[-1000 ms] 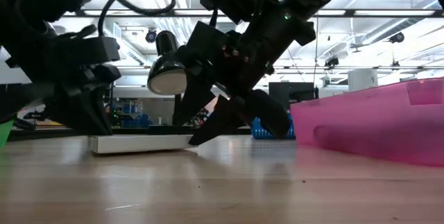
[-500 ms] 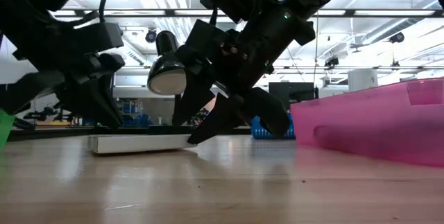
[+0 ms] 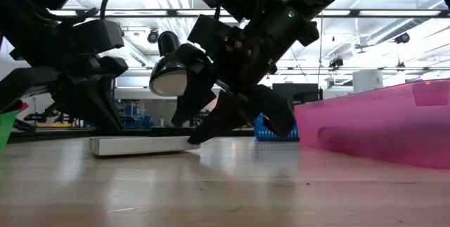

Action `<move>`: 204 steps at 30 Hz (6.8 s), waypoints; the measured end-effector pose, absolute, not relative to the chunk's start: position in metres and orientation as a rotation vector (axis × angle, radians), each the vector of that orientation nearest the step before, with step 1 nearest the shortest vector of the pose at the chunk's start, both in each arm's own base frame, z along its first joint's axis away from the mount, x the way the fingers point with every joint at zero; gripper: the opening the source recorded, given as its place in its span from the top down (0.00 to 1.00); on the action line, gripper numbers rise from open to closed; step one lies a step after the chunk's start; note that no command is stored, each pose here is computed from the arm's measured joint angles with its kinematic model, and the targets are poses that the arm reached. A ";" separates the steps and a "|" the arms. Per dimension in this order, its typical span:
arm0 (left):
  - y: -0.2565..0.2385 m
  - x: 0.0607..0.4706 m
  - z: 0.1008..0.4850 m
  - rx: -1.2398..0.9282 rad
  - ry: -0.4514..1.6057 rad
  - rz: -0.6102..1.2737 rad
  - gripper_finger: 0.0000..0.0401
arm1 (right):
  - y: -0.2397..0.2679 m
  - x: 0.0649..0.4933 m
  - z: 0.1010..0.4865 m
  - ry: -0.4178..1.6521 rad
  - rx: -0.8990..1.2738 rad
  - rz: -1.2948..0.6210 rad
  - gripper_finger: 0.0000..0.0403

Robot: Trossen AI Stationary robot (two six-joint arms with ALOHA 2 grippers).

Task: Pick and place items into bin
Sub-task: Put the white card reader box into the blue bin, then return to Home position

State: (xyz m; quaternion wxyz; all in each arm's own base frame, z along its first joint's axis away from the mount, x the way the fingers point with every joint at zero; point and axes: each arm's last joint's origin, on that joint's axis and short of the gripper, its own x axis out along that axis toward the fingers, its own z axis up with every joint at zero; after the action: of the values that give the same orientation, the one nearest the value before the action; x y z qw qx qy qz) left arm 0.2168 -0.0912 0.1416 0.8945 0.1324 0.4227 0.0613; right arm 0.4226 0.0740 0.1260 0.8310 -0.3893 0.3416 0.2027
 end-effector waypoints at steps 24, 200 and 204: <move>-0.090 0.239 0.084 0.216 0.919 0.143 1.00 | 0.075 0.416 0.119 0.787 -0.862 0.486 0.55; -0.082 0.236 0.165 0.152 0.524 0.040 1.00 | -0.108 0.339 0.238 1.362 -0.397 -0.573 0.65; -0.082 0.236 0.165 0.153 0.524 0.040 1.00 | -0.108 0.341 0.246 1.339 -0.373 -0.594 0.66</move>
State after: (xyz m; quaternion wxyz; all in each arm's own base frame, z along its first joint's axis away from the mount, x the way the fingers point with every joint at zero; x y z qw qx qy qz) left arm 0.2360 -0.0817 0.1646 0.9628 0.0753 0.2587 0.0196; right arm 0.3408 -0.1081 0.2461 0.7278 -0.1693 0.6075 -0.2695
